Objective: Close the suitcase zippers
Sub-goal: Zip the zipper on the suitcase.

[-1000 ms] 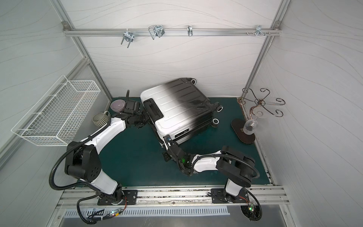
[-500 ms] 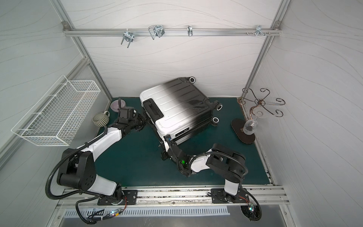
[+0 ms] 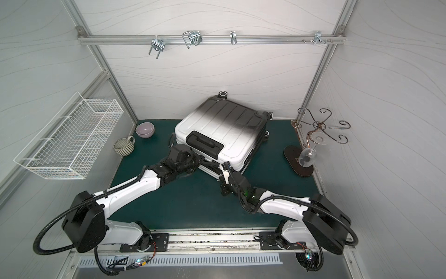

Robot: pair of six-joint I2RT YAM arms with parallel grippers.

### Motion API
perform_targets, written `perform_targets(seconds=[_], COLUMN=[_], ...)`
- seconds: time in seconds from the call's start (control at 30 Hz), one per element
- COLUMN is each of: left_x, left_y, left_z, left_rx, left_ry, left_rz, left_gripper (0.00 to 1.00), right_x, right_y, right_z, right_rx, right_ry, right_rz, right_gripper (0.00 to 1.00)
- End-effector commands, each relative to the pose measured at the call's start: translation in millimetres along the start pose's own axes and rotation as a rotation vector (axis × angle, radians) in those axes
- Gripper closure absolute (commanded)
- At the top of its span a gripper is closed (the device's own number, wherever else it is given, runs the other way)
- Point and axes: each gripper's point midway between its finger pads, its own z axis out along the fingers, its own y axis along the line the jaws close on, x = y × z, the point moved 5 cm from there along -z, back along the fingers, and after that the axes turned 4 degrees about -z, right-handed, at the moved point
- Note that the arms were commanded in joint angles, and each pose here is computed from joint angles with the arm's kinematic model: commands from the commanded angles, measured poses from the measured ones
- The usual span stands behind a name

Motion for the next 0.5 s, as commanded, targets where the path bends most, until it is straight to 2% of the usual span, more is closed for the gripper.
perform_targets(seconds=[0.0, 0.07, 0.13, 0.2, 0.27, 0.4, 0.47], left_x=[56.4, 67.2, 77.3, 86.2, 96.1, 112.8, 112.9], left_y=[-5.5, -19.6, -28.2, -37.9, -47.3, -53.0, -47.5], left_z=[8.6, 15.0, 16.0, 15.1, 14.5, 17.6, 12.0], left_rx=[0.056, 0.12, 0.161, 0.201, 0.242, 0.275, 0.238], left_ry=[0.309, 0.39, 0.443, 0.485, 0.53, 0.571, 0.548], left_rz=[0.15, 0.146, 0.132, 0.129, 0.115, 0.097, 0.135], left_gripper=[1.0, 1.0, 1.0, 1.0, 1.0, 1.0, 1.0], right_x=[-18.1, -17.7, -17.6, -18.5, -17.4, -29.9, -25.6], right_y=[-20.2, 3.0, 13.0, 23.4, 28.9, 43.4, 28.8], right_z=[-10.5, -5.7, 8.5, 20.9, 37.3, 50.0, 42.6], right_rx=[0.08, 0.078, 0.064, 0.075, 0.063, 0.035, 0.088], right_ry=[-0.074, -0.094, -0.13, -0.211, -0.289, -0.491, -0.518], right_rz=[0.423, 0.377, 0.391, 0.362, 0.393, 0.343, 0.327], right_gripper=[1.0, 1.0, 1.0, 1.0, 1.0, 1.0, 1.0])
